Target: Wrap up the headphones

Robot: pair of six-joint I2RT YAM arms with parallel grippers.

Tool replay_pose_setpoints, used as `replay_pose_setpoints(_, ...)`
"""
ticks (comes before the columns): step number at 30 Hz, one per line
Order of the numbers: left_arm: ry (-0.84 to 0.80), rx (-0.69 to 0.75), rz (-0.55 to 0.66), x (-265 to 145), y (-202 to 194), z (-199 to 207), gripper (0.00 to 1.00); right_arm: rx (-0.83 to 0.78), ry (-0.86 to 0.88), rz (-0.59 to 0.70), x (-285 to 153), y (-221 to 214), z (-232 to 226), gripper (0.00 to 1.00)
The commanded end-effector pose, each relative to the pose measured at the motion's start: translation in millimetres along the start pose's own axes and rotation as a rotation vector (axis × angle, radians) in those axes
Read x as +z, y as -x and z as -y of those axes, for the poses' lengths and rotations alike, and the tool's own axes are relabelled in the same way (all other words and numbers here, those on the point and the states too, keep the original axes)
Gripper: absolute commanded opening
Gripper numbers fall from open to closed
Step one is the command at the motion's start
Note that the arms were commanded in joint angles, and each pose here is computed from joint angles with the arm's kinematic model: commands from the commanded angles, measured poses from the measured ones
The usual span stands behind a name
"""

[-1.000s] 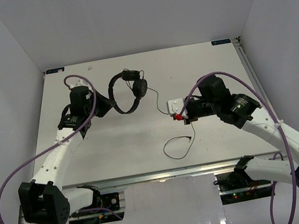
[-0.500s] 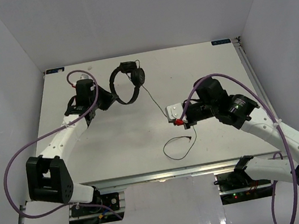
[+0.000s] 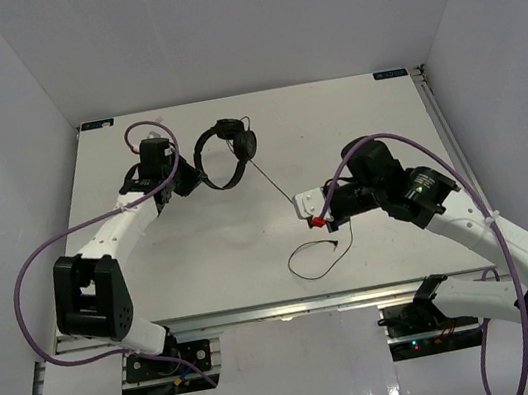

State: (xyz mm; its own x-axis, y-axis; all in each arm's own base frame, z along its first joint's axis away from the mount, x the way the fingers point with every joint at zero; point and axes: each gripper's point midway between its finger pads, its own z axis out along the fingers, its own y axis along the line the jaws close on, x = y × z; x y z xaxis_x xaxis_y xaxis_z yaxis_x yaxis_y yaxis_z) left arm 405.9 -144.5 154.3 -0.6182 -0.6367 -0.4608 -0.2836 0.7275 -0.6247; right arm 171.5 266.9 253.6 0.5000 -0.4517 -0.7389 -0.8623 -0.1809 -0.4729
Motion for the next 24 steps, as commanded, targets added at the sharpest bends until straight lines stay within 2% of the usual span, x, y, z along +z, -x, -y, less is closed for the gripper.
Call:
replay_pose_setpoints(1,0.047,0.089,0.051,2,19,-6,0.00,-0.064,-0.014,0.042,-8,27,14,0.08)
replay_pose_setpoints(5,0.005,0.108,0.005,7,10,-1,0.00,-0.054,0.034,0.042,5,24,6,0.08)
replay_pose_setpoints(9,-0.191,0.111,-0.085,5,-2,38,0.00,-0.037,0.054,0.029,15,15,-1,0.08)
replay_pose_setpoints(16,-0.370,0.070,-0.139,-12,-6,80,0.00,-0.007,0.066,0.002,22,-3,-13,0.08)
replay_pose_setpoints(24,-0.520,0.068,-0.191,-49,-10,109,0.00,0.008,-0.046,-0.047,11,-25,0,0.08)
